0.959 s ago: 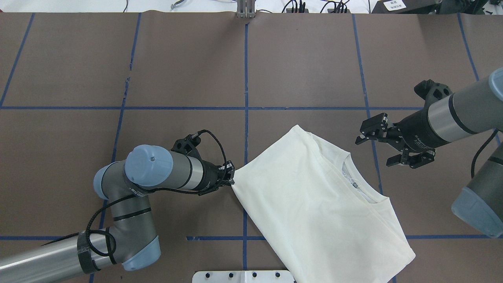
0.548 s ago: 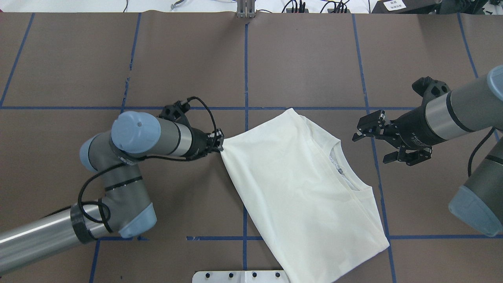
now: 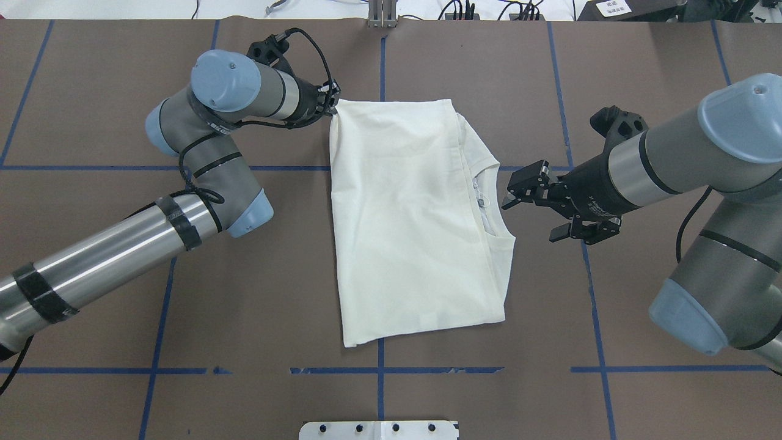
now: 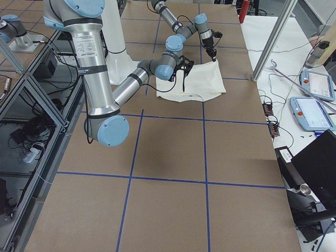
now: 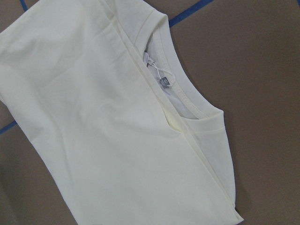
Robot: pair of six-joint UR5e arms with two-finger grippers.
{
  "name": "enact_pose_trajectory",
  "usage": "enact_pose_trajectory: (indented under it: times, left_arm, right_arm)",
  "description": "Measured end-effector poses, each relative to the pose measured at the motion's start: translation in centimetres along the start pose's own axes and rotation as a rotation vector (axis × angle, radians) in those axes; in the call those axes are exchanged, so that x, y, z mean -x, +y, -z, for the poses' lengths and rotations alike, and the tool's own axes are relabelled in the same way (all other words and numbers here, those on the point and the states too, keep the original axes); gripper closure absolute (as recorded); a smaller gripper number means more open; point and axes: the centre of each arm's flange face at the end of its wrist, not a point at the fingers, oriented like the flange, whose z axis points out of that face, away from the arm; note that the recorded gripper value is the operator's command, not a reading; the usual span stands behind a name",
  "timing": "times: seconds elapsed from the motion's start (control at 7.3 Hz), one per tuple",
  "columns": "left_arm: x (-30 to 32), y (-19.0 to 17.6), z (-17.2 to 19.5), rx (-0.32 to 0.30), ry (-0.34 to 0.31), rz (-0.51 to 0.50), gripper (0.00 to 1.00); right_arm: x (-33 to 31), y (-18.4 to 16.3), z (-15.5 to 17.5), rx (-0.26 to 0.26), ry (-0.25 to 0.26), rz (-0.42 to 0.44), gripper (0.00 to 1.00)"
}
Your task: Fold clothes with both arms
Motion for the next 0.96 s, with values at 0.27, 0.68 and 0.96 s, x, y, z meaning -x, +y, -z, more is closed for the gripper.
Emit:
enact_pose_trajectory:
  times: [0.27,0.68,0.96]
  left_arm:
    - [-0.9,-1.2,1.9,-0.006,0.053,-0.035,0.47]
    - [1.2,1.0,8.3,0.070,0.076,-0.049,0.46]
    - [1.8,1.5,9.0,0.079,0.073,-0.049,0.46]
  right_arm:
    - [0.5,0.7,-0.9,0.002,0.003,0.011,0.00]
    - [0.8,3.5,-8.1,-0.086,0.066,0.008,0.09]
    - [-0.5,5.8,-12.7,-0.177,0.143,0.025,0.16]
